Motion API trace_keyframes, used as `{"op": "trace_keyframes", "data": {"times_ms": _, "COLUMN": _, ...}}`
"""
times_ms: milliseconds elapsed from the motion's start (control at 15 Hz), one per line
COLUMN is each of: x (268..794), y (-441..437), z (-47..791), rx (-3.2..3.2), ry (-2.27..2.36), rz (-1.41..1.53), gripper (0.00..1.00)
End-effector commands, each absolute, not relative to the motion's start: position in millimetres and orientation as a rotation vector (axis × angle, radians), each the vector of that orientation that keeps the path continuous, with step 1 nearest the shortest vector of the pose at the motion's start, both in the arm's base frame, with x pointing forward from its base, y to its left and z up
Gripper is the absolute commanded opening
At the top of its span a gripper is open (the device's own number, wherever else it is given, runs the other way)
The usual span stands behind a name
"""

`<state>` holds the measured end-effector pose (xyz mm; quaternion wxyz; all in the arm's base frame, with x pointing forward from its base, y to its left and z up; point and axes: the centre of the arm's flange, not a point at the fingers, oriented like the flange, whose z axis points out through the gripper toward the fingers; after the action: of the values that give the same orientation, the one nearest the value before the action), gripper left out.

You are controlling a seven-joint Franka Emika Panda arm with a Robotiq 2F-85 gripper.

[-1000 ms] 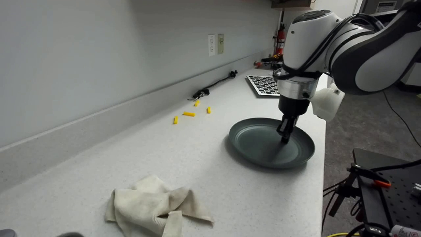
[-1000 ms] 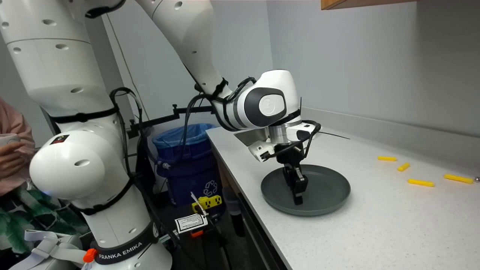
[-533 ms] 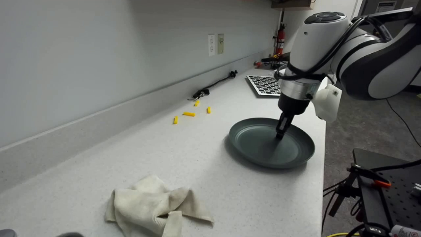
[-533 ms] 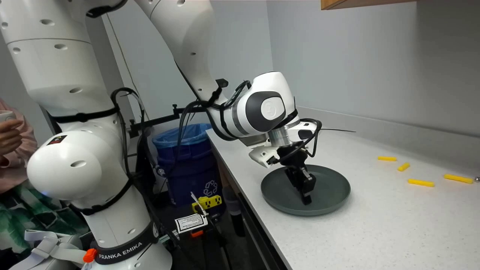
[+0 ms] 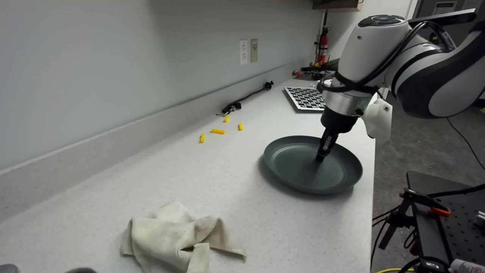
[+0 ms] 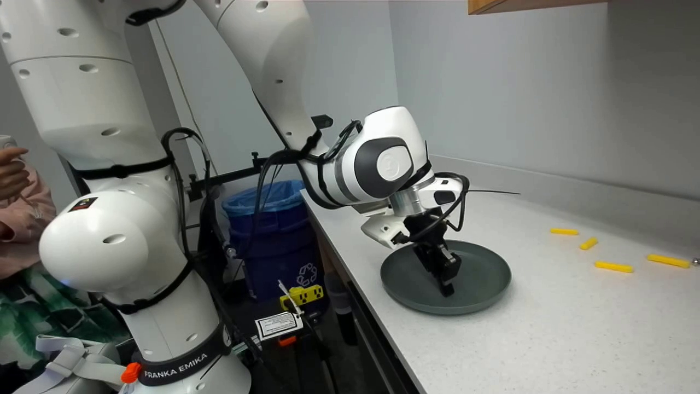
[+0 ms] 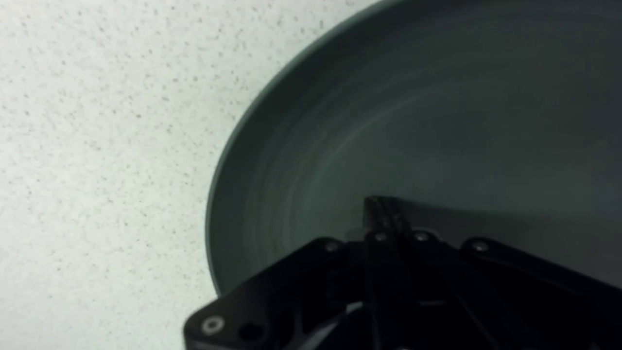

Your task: Wipe the plate with the towel, put the towel on the counter then move the plate backwards

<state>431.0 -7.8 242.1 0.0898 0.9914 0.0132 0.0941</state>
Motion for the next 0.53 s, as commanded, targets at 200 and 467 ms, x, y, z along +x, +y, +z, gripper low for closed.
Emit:
{"op": "trace_keyframes", "data": {"times_ms": 200, "x": 424.1, "y": -13.1, "z": 240.0, "rx": 2.992, "ry": 0.155, "rz": 0.296, "gripper": 0.0}}
{"op": "trace_keyframes", "data": {"times_ms": 467, "x": 436.5, "y": 60.7, "z": 334.9, "rx": 3.031, "ry": 0.189, "rz": 0.266, "gripper": 0.0}}
